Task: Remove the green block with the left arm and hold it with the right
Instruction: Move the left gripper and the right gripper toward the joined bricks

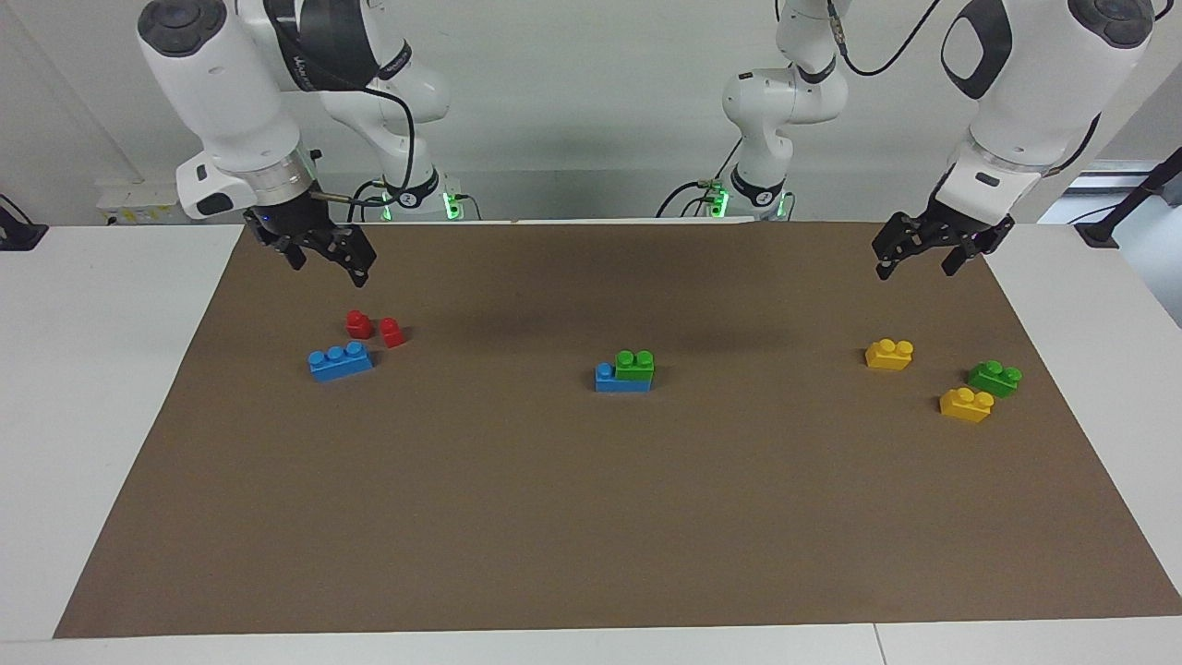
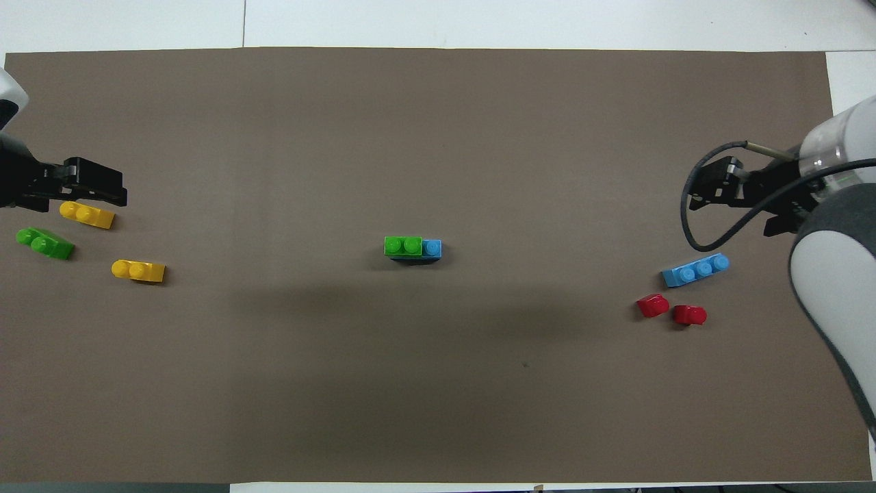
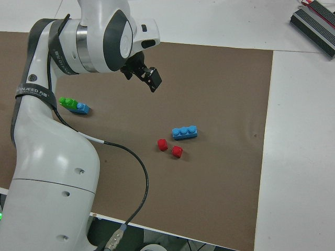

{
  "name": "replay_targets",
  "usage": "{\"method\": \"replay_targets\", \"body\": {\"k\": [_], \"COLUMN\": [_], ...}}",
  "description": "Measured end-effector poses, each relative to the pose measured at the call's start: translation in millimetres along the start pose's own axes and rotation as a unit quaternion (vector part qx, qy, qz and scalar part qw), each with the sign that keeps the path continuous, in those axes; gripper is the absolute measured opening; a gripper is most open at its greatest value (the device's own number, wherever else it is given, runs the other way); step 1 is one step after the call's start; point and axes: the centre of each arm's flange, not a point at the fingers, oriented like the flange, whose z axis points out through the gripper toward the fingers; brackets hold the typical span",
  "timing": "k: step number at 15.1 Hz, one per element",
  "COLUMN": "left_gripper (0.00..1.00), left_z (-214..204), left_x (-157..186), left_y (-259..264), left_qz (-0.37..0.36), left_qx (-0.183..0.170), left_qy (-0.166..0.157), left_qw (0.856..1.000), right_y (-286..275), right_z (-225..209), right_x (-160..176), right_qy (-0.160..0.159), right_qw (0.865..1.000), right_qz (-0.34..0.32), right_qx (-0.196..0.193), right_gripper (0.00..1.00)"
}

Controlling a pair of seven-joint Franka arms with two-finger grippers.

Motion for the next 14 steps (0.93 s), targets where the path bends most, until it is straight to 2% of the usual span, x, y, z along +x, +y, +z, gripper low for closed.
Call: {"method": "replay_targets", "body": {"k": [3, 5, 7, 9, 12, 14], "left_gripper": [1.0, 1.0, 1.0, 1.0, 1.0, 1.0], "left_z": [0.9, 5.7, 11.2, 14.8, 23.1, 31.8], "left_x": [-2.4, -9.1, -19.7, -28.5, -39.1, -48.4], "left_y": [11.3, 36.1, 71.4, 102.2, 136.4, 158.6], "left_qz": [-0.039, -0.09, -0.167, -0.258, -0.385, -0.451], "left_qx": [-0.002, -0.003, -0.011, -0.026, -0.048, -0.06], "left_qy": [-0.002, -0.008, -0.016, -0.014, -0.006, 0.002], "left_qw": [0.999, 0.996, 0.986, 0.966, 0.922, 0.891], "right_y": [-31.2, -47.3, -61.2, -75.6, -100.1, -115.4], "right_z": [19.2, 33.9, 49.0, 66.1, 94.5, 110.3], "right_x": [-14.8, -18.6, -16.9, -16.6, -23.2, -31.8], "right_qy": [-0.024, -0.056, -0.085, -0.109, -0.134, -0.146], "right_qw": [0.994, 0.978, 0.957, 0.935, 0.898, 0.885], "right_qz": [0.102, 0.19, 0.266, 0.323, 0.402, 0.425], "right_qx": [0.037, 0.064, 0.084, 0.097, 0.118, 0.123], "right_gripper": [1.0, 1.0, 1.0, 0.99, 1.0, 1.0]}}
